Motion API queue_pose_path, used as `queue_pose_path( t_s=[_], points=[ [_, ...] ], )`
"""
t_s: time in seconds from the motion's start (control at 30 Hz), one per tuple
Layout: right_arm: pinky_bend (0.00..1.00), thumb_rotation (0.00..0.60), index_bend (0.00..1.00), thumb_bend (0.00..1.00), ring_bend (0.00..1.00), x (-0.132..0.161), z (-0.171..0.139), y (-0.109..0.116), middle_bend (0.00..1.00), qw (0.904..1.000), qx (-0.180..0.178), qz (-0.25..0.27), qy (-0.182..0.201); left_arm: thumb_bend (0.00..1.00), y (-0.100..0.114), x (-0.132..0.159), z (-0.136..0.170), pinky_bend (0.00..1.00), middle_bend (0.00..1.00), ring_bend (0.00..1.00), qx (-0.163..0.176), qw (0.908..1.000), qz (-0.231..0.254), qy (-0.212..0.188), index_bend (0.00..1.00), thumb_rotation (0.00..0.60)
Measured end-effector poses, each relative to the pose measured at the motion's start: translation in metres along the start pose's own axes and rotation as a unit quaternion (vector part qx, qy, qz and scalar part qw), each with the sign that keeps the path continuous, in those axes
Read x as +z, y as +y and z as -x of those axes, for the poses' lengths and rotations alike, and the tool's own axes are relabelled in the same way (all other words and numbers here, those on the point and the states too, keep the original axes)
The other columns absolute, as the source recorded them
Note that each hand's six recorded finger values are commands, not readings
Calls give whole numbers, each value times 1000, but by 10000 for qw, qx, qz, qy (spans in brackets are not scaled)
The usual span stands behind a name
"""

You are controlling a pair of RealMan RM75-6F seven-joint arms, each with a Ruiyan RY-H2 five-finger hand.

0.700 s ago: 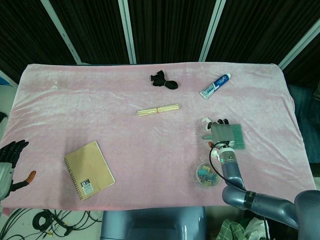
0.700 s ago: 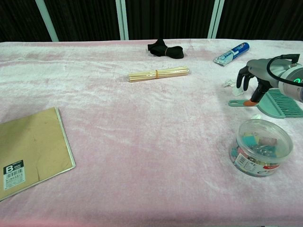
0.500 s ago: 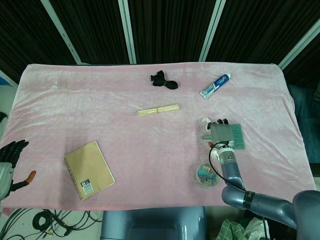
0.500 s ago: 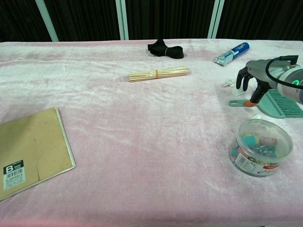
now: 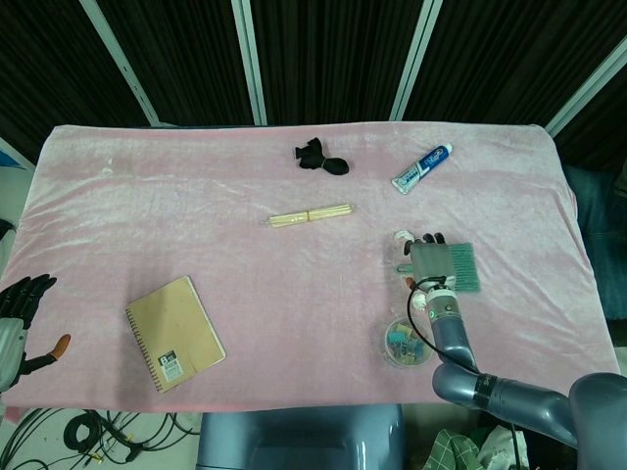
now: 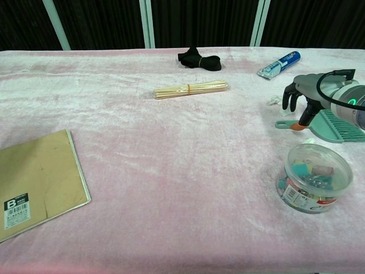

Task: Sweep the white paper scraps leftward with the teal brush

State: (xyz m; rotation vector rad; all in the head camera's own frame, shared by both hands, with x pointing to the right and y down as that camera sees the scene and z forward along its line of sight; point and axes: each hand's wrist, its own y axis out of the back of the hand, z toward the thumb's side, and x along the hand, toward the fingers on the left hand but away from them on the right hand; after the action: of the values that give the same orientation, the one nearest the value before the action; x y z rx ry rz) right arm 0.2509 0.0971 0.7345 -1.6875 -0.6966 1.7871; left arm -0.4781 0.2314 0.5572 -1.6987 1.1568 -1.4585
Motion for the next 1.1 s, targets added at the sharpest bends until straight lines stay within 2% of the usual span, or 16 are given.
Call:
queue_pose_path(
  t_s=[0.67,1.1],
  points=[
    [135,600,468,275,190,-5,8,-9,432,9998,88,-130,-104,300,0,-1,0,69,87,0,-17,10000,5,38,115,600],
    [135,600,476,281,191,-5,10,-16,440,9997,139,-187,-89,301,-1,-1,0,71,87,0,-28,10000,2,51,116,600]
  ],
)
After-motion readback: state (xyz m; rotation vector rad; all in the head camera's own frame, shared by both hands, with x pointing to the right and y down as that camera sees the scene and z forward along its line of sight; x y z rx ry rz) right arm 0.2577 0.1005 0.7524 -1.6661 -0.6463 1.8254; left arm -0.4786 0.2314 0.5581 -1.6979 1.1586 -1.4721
